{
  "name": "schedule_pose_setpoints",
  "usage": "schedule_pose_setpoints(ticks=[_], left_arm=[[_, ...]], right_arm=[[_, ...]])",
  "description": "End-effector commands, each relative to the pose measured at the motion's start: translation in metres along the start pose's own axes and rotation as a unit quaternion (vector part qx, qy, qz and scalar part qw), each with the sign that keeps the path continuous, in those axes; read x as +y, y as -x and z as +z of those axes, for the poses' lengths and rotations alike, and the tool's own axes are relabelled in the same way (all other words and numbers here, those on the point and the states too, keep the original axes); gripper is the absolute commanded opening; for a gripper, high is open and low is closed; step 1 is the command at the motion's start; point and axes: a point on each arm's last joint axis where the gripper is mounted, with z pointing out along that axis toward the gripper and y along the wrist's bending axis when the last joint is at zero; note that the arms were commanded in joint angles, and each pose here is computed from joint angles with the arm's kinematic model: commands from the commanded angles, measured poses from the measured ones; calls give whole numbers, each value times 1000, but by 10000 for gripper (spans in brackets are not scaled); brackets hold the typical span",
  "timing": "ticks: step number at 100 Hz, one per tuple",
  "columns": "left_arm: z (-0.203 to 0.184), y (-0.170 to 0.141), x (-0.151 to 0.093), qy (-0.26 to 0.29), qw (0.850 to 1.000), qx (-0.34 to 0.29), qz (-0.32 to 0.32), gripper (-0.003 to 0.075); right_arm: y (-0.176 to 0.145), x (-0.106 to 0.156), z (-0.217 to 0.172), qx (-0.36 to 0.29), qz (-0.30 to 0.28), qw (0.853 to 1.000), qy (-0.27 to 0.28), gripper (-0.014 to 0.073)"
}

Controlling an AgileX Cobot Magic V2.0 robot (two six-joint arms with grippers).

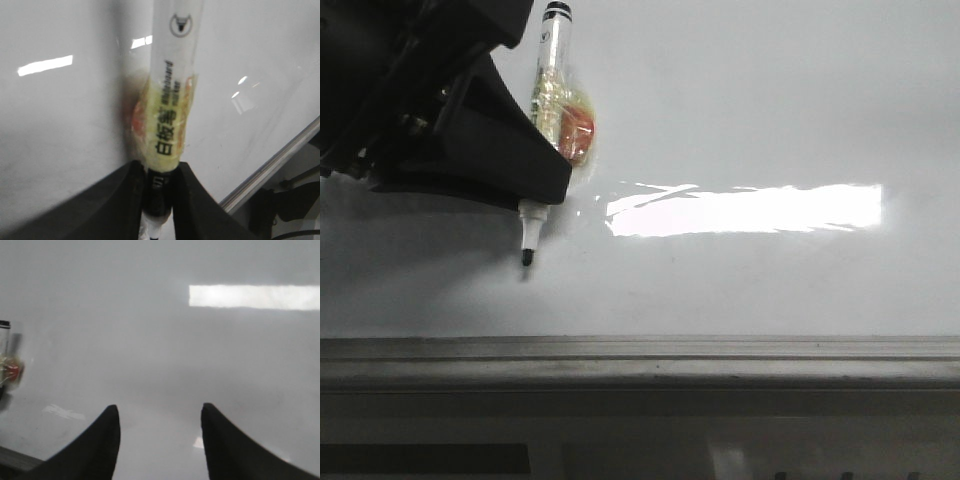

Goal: Write number 6 on whiteboard

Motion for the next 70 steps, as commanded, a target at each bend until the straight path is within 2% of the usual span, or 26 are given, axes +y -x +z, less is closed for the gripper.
schedule_pose_setpoints(ticks=[1,7,17,24,32,41,55,70], left_arm=[[-14,14,-11,-11,995,-33,89,-20],[-25,10,-23,-43,981,-20,186,-20],[-43,-2,-44,-102,936,-9,335,-20],[-54,-6,-55,-134,910,-24,391,-20],[-62,-6,-64,-156,891,-52,423,-20],[-64,-5,-68,-171,881,-71,435,-20],[-64,-3,-70,-181,879,-84,434,-20],[-65,-6,-72,-196,876,-75,435,-20]], right_arm=[[20,6,-5,-48,-53,997,31,328],[23,12,-7,-56,-83,993,67,328],[27,26,-4,-72,-119,978,155,328],[29,33,0,-78,-152,962,214,328],[31,39,4,-86,-172,945,265,328],[31,45,9,-75,-175,928,321,329],[28,53,19,-41,-177,901,394,336],[27,62,38,-14,-171,884,434,336]])
